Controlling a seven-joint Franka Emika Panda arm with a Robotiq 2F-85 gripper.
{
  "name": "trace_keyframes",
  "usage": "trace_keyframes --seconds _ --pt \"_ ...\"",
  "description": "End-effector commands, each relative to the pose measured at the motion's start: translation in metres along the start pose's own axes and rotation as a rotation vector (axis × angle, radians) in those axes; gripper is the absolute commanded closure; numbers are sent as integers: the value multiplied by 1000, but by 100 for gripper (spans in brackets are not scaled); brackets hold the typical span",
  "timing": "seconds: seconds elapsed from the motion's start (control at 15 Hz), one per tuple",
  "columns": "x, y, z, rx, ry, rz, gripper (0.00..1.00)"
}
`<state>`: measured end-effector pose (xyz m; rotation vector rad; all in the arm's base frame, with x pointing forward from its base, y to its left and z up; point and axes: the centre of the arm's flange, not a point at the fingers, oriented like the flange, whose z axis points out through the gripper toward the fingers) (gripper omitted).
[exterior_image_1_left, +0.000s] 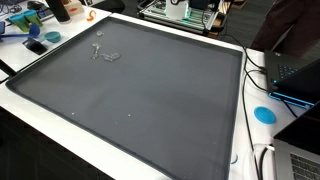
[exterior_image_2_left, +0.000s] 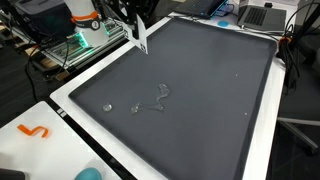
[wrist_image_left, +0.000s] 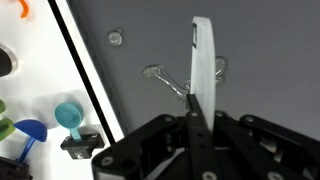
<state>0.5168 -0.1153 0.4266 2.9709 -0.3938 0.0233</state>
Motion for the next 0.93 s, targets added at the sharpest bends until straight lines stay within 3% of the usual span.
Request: trace_keyframes --seconds 0.0,0.87 --pt "-8 -11 -12 -18 12 -68 99" --pt "-1 -17 -11 -3 21 -65 96"
